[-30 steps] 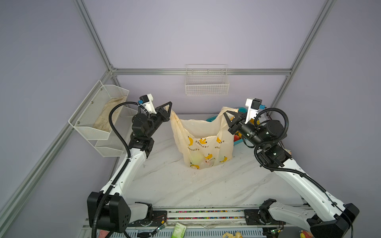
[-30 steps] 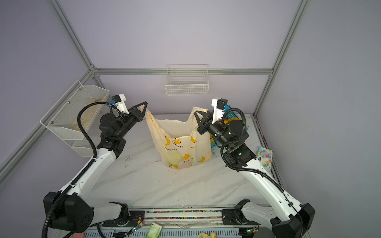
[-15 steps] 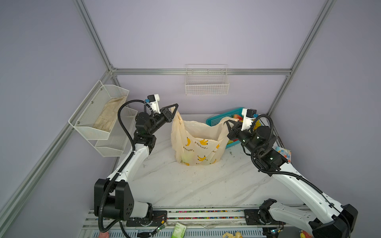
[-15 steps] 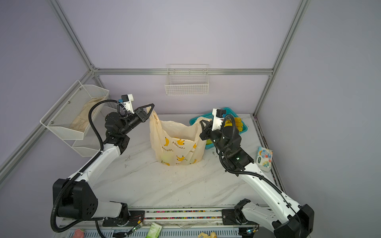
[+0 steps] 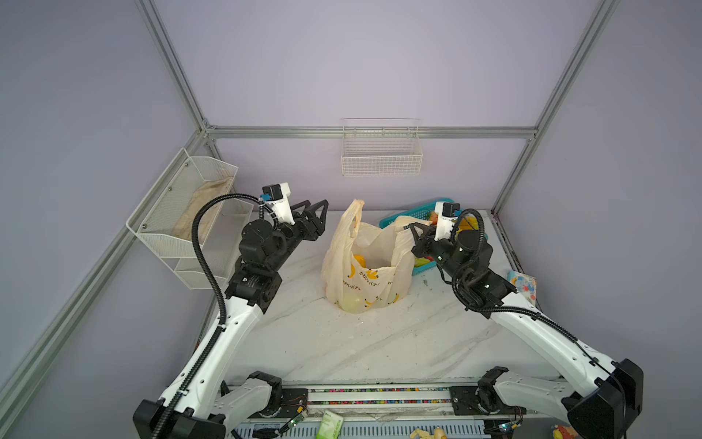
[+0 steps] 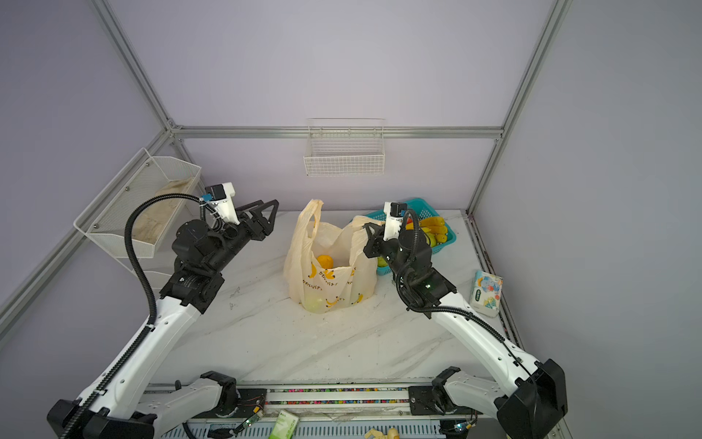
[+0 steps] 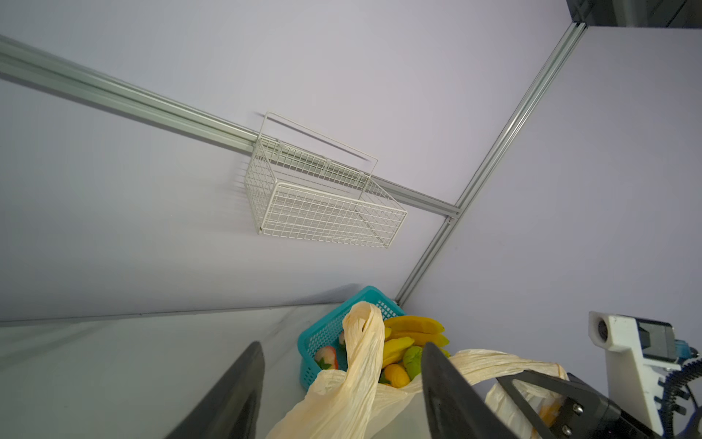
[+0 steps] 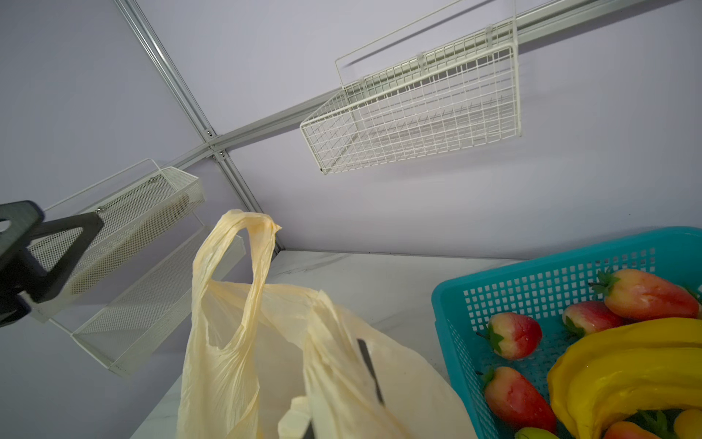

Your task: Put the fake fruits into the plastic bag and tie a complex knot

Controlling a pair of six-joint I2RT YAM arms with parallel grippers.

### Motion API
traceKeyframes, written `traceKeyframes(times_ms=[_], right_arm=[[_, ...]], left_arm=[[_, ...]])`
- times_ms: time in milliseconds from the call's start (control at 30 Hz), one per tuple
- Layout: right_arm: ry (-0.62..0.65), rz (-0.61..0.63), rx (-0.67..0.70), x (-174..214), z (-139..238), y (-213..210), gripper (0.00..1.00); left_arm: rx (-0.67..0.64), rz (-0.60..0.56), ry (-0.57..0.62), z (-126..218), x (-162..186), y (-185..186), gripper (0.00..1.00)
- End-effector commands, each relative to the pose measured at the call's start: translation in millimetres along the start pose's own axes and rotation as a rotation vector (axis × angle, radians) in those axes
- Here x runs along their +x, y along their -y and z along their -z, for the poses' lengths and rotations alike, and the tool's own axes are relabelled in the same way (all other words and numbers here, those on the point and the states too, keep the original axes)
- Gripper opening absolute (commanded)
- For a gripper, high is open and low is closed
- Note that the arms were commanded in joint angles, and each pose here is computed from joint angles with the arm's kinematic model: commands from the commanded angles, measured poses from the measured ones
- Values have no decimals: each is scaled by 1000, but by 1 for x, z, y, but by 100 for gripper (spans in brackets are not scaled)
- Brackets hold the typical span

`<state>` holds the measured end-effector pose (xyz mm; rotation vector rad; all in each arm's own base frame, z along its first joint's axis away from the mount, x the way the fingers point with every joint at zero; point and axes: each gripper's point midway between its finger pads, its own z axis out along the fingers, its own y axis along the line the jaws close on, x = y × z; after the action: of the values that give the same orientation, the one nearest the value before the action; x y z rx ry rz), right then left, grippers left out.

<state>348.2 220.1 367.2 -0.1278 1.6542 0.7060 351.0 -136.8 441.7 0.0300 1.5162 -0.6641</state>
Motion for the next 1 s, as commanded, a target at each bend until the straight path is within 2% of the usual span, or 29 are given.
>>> traceKeyframes(times_ms=[0,133,333,400,600,833,900,967], right_arm=[[62,14,-38,-24,2,-12,0],[64,12,-40,-26,0,-13,0],[74,7,-41,-30,3,-14,0],[76,8,-42,-31,4,-14,0],[76,12,-40,-32,4,-14,0],[92,15,-32,-37,8,-12,0],[93,14,-36,-37,8,-13,0],[92,11,-41,-37,8,-14,0]], left_arm=[[-173,-197,-29,1,3,-7,68],[-186,-390,-51,-11,7,25,73],[-222,-653,-128,-51,23,60,80],[-268,-723,-134,-62,21,62,82],[-389,-884,-214,-105,43,51,84],[-532,-975,-218,-130,55,35,80],[-550,-1002,-207,-137,58,33,75],[-554,-1022,-198,-144,61,34,66]])
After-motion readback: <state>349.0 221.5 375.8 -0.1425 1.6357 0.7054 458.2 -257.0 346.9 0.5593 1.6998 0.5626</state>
